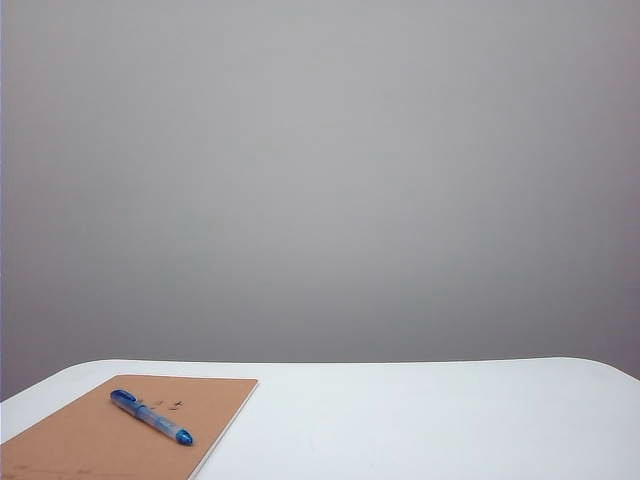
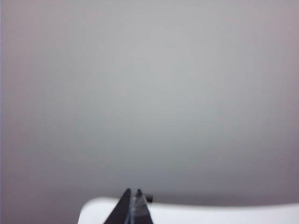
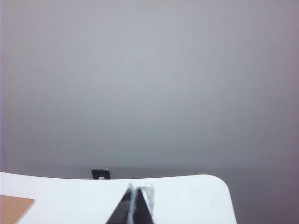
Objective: Pick up a pen on the table and place it on the notebook.
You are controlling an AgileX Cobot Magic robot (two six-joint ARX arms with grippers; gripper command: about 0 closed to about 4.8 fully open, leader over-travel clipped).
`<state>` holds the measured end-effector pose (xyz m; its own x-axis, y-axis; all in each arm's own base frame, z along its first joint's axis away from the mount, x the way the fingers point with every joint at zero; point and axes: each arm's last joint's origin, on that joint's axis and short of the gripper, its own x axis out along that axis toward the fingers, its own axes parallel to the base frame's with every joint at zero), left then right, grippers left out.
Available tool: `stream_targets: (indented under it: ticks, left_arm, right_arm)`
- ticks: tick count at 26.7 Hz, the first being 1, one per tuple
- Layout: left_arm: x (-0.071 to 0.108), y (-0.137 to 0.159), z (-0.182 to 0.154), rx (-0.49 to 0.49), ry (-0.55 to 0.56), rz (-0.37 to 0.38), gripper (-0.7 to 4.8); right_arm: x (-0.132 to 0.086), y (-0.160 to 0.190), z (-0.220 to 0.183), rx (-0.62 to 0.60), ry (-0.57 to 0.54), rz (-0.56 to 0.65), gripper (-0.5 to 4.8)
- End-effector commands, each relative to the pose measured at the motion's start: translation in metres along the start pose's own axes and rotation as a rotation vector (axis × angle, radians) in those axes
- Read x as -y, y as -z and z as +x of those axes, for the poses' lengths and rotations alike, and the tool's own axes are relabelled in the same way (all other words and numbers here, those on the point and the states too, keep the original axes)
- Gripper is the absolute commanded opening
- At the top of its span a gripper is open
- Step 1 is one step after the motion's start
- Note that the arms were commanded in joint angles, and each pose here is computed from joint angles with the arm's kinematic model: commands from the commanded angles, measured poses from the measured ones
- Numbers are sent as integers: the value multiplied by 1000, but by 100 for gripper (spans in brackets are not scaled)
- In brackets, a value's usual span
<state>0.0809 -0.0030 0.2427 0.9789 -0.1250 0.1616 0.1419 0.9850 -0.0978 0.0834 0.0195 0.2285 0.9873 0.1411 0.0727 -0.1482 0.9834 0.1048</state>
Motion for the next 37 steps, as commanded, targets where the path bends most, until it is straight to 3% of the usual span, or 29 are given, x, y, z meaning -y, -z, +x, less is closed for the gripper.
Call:
stream_targets:
  ticks: [1, 6, 8, 11, 16, 19, 24, 27, 30, 32, 37]
  left_arm:
    - [-2, 11, 2, -43, -7, -12, -5]
    - [-2, 20, 3, -61, 32, -122, -5]
    - [-1, 24, 3, -16, 81, -169, -5]
    - [-1, 29, 1, -15, 88, -136, -5]
    - [-4, 44, -1, -155, 27, -37, -5]
    - [-6, 46, -2, -172, -43, 13, -5]
    - [-12, 54, -3, -233, -205, 24, -5]
    - [-12, 64, -3, -262, -190, 25, -5]
    - [-12, 81, 1, -252, -106, 17, -5]
    - [-13, 90, 1, -275, -106, -11, -5]
    - [-12, 88, 1, -257, -52, 14, -5]
  right_arm:
    - [0, -3, 0, 56, -2, 47, -2]
    - [0, -3, 0, 60, -1, 30, -2]
    - [0, -4, -2, 75, -2, 14, -2]
    - [1, 2, -1, 65, 21, 14, -2]
    - [3, 32, 4, -9, 29, 7, -2]
    - [4, 42, 5, -29, 37, 0, -2]
    - [8, 68, 8, -97, 86, -16, -2]
    - [8, 74, 7, -157, 92, -26, -2]
    - [8, 74, 7, -158, 92, -26, -2]
    - [8, 73, 7, -151, 91, -25, -2]
    - [8, 73, 7, -154, 92, -26, -1]
